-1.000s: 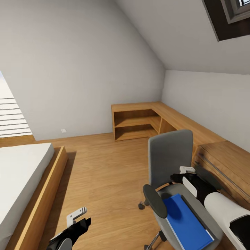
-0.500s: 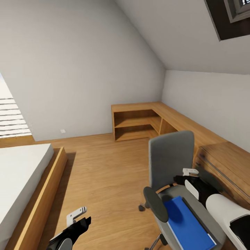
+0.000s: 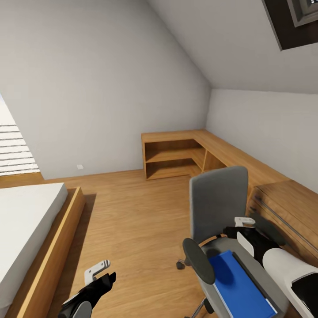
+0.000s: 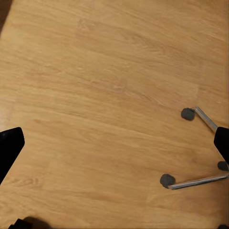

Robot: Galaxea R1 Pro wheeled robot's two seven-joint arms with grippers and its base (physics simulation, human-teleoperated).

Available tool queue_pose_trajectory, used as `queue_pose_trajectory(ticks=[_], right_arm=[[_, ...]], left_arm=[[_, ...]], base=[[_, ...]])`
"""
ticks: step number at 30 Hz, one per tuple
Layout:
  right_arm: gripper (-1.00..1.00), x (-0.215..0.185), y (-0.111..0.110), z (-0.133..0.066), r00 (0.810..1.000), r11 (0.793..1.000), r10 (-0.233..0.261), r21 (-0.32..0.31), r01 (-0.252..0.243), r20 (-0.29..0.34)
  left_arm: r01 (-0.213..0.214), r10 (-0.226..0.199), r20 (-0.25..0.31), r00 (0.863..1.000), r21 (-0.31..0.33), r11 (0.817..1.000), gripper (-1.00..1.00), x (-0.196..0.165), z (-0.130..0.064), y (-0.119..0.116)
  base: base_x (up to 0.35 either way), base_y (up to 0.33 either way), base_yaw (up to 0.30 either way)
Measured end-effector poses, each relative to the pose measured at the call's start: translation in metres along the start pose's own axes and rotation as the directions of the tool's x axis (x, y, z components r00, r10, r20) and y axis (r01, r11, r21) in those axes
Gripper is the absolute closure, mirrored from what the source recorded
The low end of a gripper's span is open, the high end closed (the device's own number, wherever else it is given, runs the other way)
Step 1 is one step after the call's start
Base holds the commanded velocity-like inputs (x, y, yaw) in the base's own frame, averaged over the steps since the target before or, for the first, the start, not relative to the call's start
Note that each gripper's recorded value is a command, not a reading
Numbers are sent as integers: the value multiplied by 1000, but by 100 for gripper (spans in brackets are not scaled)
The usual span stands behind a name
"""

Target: In the bedroom, organize the workspace by keeping the computer under the desk, ensuring the monitor is on the desk, placing the keyboard on the desk next to the monitor, placing the mouse on the desk next to the keyboard, moving the folder from the swivel chair onto the desk next to the mouse, stacking the notebook on top of the folder with the pen on top of the notebook, and positioning the swivel chair next to the desk.

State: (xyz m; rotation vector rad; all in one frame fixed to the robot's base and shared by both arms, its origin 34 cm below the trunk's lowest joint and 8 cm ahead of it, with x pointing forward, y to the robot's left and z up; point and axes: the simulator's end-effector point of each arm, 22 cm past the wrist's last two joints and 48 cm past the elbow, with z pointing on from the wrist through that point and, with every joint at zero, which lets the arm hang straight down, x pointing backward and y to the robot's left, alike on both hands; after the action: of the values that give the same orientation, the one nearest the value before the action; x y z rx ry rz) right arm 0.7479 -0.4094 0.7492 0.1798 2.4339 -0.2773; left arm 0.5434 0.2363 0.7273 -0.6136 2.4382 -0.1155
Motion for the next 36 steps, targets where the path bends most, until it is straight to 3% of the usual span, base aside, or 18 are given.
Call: queue_pose_trajectory(ticks=[36], right_arm=[[-100,33,10,42,1000,1000,-21,3,21,12]], left_arm=[[-1,1,-1,1000,1,1000,-100,31,45,11]], base=[[0,0,0]])
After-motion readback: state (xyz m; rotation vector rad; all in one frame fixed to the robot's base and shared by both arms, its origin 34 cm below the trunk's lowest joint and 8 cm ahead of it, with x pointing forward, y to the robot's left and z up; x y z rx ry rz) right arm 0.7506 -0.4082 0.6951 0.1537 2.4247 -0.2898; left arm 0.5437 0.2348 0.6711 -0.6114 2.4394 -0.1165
